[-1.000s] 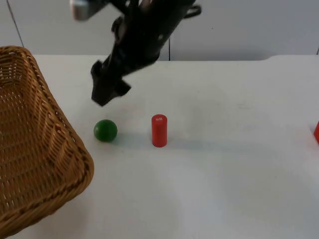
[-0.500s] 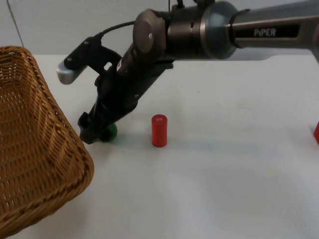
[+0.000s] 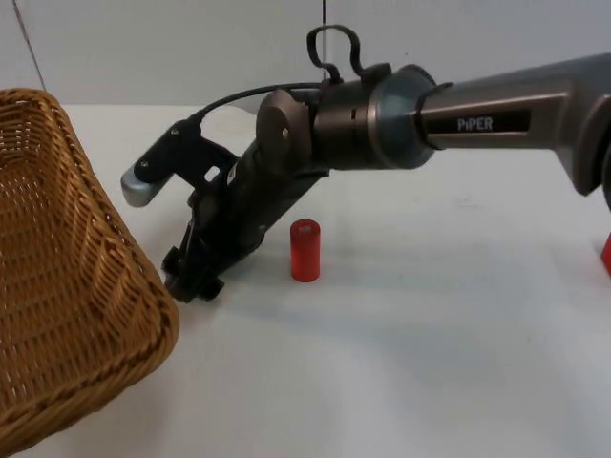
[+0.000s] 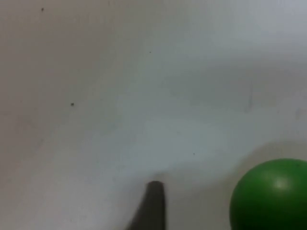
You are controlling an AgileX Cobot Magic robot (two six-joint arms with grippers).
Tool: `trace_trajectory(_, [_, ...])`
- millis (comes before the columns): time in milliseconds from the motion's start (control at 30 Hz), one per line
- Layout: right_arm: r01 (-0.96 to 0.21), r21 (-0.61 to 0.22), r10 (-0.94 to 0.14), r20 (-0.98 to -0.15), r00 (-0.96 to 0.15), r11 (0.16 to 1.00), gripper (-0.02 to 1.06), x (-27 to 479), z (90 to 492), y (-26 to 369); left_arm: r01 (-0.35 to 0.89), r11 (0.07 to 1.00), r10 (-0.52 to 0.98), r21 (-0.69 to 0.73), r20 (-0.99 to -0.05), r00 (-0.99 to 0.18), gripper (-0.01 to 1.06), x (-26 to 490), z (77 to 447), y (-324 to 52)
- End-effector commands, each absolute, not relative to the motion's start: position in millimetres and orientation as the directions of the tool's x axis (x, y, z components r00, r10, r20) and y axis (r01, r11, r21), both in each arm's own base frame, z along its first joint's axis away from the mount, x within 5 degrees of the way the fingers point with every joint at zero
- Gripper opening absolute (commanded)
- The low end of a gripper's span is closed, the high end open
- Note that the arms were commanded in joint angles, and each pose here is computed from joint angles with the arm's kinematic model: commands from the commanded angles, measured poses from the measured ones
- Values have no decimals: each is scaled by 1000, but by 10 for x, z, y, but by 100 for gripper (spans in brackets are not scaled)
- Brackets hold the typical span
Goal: Pick up the basket with the left hand and place the object to the left of the red cylinder into the basket with the right hand.
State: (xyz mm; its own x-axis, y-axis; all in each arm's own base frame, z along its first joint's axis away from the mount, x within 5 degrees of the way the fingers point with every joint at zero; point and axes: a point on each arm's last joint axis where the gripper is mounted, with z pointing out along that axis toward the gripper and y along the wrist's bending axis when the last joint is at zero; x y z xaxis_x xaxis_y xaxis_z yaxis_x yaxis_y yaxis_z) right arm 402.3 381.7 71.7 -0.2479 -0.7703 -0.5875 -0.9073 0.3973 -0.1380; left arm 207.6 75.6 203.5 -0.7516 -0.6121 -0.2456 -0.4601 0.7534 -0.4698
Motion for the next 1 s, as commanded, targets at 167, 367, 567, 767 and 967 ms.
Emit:
trace_trajectory(167, [-894,-164,-725,-654,-218,417,14,4033,1128,3874,-464,740,-627,-486,-251,-737,0,2072,2068,752])
trace_trajectory(367, [-890,-158,-736,-632,-242,428,0,3968,2022,3632,-465,740,-627,-486,-249,-738,0,2074,2065,753])
trace_trajectory(567, [-838,-160,-701,-641,-313,521,0,3797,2859,3339,-467,739,-629,-485,-246,-738,0,2078,2054,757])
trace_trajectory(767, [-842,-132,-663,-683,-305,523,0,3573,3374,3201,-466,738,-627,-488,-240,-741,0,2074,2054,750])
trace_trajectory(967, [-873,-58,-669,-668,-327,484,0,3410,3403,3276,-465,738,-626,-489,-238,-743,0,2073,2054,748])
